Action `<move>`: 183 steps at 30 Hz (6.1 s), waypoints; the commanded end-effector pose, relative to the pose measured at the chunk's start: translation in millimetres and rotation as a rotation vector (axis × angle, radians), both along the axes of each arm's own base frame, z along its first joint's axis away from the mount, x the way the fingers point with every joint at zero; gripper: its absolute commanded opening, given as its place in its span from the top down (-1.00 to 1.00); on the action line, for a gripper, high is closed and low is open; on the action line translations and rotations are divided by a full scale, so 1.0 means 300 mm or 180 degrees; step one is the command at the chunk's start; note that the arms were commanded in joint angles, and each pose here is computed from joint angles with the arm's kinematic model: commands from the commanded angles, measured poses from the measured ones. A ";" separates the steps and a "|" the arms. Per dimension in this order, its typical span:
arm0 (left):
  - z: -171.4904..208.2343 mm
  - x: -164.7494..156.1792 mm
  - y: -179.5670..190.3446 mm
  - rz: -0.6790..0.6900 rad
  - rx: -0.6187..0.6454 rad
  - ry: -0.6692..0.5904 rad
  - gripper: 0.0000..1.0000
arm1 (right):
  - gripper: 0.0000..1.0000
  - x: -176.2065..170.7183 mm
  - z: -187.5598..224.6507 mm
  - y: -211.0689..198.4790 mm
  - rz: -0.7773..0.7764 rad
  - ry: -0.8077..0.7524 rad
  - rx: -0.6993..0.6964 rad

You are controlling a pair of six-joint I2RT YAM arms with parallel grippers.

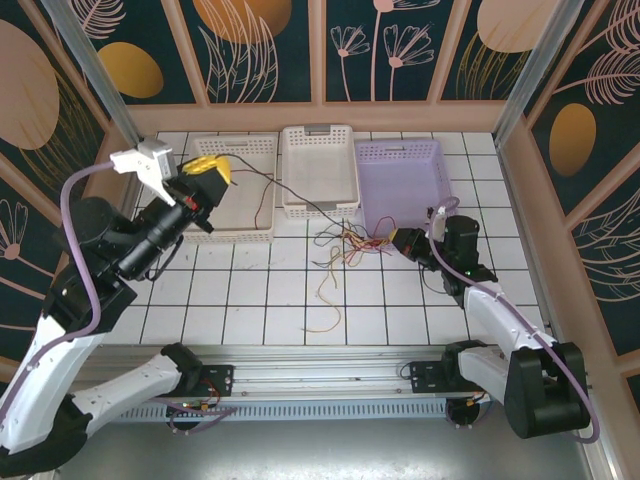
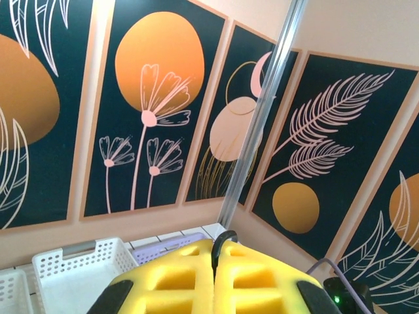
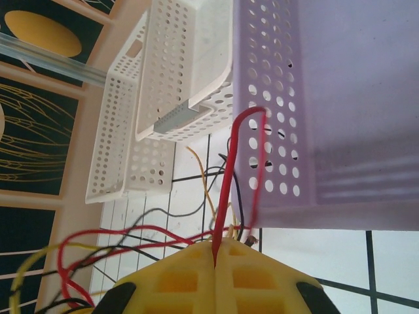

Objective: Untangle the cables

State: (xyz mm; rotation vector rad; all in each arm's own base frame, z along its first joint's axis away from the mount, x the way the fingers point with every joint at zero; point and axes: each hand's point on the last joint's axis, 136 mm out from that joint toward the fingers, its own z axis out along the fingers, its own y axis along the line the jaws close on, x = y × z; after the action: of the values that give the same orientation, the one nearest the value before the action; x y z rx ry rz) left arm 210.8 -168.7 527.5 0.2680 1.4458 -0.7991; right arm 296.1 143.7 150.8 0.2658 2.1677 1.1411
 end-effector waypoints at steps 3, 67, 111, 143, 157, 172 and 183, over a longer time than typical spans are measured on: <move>0.218 -0.004 0.039 0.0210 -0.0015 -0.0420 1.00 | 1.00 -0.008 -0.070 -0.025 -0.0072 0.0054 -0.0130; -0.722 0.890 -0.462 0.0210 0.0867 0.0966 1.00 | 1.00 -0.200 0.136 0.120 0.0545 -0.0706 0.0056; -1.063 0.853 -0.390 0.0450 0.0631 0.2010 -0.62 | 1.00 -0.200 0.242 0.112 0.0399 -0.0844 0.0134; -1.101 -0.010 -0.498 -0.1370 0.0305 0.1659 -0.60 | 1.00 -0.169 0.236 0.207 0.0787 -0.0592 0.0508; -1.080 -0.006 -0.533 -0.1507 0.0279 0.1550 0.16 | 1.00 -0.201 0.241 0.235 0.0979 -0.0587 0.0607; -1.031 -0.045 -0.490 -0.1546 0.0172 0.1421 1.00 | 1.00 -0.193 0.216 0.226 0.0904 -0.0550 0.0546; -0.969 -0.079 -0.459 -0.1607 0.0102 0.1301 0.33 | 1.00 -0.196 0.194 0.228 0.0923 -0.0521 0.0515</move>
State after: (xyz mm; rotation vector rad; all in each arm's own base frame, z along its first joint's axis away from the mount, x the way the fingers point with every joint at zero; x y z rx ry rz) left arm 191.0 -307.4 231.9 0.5104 1.8246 -1.2880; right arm 237.2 210.8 207.2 -0.0515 2.0361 1.4486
